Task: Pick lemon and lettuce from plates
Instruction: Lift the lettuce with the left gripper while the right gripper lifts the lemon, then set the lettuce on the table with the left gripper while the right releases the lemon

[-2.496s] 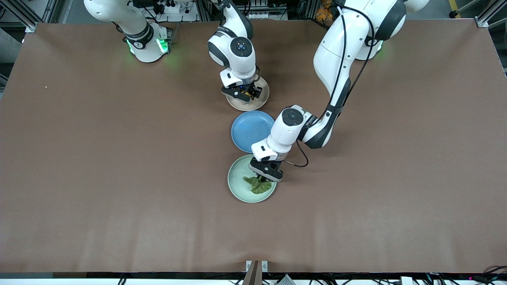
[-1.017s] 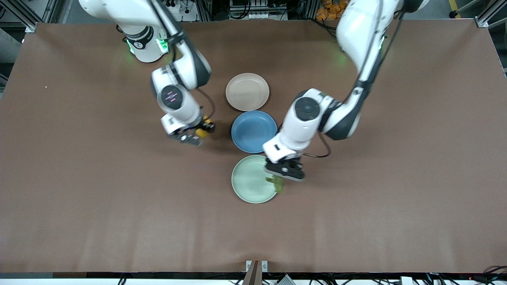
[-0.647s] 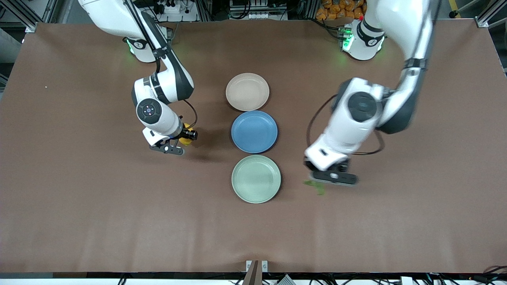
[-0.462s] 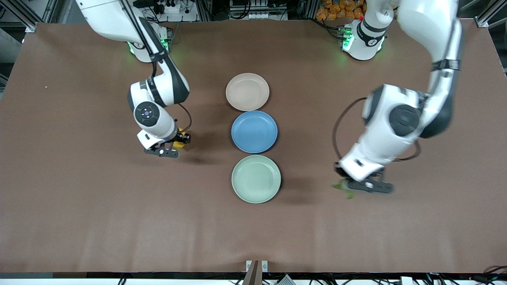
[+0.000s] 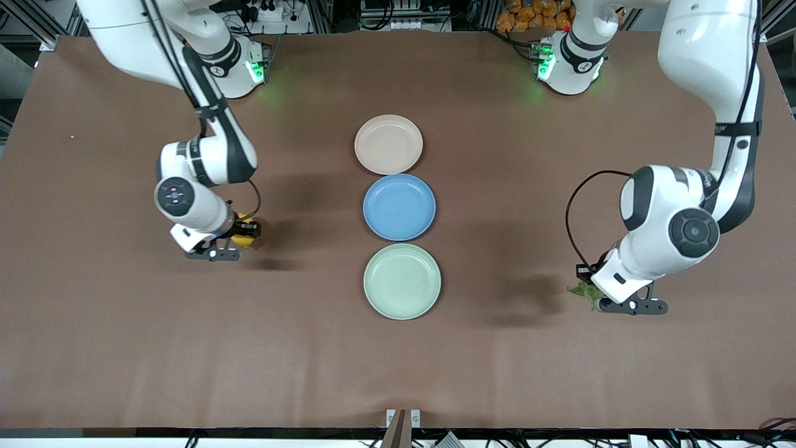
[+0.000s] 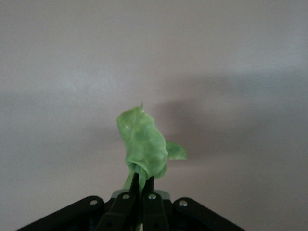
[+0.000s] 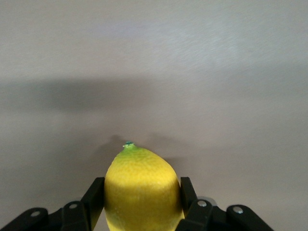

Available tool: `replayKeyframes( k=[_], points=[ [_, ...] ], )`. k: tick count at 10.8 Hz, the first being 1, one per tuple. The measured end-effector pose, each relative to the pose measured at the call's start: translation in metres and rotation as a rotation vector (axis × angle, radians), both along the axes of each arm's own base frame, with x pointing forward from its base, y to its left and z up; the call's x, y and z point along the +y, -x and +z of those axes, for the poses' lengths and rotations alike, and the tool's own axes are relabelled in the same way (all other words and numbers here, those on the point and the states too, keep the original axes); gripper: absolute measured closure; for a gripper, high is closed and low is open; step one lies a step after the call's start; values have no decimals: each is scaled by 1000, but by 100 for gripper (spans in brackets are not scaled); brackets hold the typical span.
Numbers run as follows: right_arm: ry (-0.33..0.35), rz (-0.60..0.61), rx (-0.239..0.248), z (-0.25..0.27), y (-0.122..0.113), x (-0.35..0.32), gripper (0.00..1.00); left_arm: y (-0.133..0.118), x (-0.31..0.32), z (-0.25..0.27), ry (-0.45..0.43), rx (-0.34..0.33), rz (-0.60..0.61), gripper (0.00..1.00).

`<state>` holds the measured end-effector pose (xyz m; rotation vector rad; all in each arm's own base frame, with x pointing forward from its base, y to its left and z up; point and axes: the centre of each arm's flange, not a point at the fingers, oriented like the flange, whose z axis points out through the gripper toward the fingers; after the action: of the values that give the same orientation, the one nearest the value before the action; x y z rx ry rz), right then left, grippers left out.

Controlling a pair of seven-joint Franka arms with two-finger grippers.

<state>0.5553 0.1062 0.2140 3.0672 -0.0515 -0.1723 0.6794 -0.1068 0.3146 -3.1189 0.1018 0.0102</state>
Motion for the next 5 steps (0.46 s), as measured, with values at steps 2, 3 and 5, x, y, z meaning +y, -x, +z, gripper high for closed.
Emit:
replayKeyframes(
  k=[2,3,5],
  points=[
    [-13,55,-11,-5,-8,-39,32,-1,21,-40,14,56,48,97],
    [-18,86,-16,-8,-11,-62,32,-1,26,-60,30,78,71,97],
    [-24,123,-34,-14,-15,-99,32,-1,26,-87,32,83,74,90]
  ],
)
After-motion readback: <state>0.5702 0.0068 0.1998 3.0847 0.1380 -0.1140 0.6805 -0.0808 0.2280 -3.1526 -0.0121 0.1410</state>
